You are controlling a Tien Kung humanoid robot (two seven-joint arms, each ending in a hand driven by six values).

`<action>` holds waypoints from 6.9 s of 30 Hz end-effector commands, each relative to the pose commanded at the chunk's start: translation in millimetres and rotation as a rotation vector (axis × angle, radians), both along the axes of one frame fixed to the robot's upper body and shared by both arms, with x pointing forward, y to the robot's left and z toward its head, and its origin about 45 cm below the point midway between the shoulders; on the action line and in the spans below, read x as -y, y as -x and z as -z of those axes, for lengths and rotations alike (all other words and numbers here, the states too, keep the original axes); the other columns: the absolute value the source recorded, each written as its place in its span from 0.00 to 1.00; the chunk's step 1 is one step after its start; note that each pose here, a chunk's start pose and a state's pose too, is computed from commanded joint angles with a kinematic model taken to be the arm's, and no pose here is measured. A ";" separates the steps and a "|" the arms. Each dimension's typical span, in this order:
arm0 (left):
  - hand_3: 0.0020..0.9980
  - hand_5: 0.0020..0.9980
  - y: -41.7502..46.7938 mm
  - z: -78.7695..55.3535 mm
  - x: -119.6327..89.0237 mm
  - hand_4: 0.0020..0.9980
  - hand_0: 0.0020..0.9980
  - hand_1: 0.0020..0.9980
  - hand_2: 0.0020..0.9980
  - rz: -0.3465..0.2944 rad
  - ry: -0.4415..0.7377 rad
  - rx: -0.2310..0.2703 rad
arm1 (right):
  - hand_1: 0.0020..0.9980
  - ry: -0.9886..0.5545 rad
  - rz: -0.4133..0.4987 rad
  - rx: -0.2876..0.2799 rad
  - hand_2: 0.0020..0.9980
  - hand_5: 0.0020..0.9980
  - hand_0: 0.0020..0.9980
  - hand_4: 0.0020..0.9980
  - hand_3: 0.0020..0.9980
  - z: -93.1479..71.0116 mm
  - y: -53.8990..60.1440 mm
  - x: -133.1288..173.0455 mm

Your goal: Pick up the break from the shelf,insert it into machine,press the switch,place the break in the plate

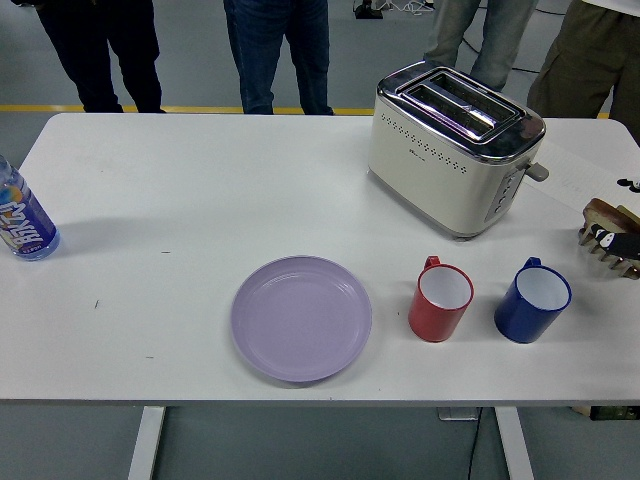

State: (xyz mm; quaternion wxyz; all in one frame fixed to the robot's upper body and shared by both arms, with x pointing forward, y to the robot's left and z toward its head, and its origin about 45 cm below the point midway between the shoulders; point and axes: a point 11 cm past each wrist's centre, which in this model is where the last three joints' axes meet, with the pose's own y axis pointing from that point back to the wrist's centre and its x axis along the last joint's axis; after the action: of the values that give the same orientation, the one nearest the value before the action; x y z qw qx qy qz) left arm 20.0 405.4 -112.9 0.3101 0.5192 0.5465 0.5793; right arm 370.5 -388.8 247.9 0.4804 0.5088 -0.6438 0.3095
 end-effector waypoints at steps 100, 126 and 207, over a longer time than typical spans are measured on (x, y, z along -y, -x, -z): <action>0.73 1.00 -5.0 -0.4 -0.6 0.60 0.36 0.47 0.62 -0.002 -0.006 0.013 | 0.36 0.252 0.085 -0.133 0.51 0.00 0.29 0.46 0.55 -9.4 -34.0 -16.1; 0.73 1.00 -6.9 -1.0 -1.9 0.60 0.36 0.47 0.62 -0.007 -0.007 0.018 | 0.35 0.301 0.074 -0.028 0.51 0.00 0.27 0.47 0.55 -58.7 -35.1 -10.4; 0.73 1.00 -10.5 -3.1 -7.7 0.60 0.36 0.47 0.62 -0.004 -0.019 0.025 | 0.32 0.361 -0.079 0.107 0.50 0.00 0.22 0.49 0.54 -155.4 -44.7 -52.4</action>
State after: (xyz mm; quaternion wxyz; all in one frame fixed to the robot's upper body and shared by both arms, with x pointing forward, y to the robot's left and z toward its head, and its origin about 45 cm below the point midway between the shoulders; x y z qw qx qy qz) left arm 30.6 413.1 -109.8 0.3107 0.5137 0.5384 0.5913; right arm 415.3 -336.4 403.4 0.5167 0.4219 -0.5819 0.4652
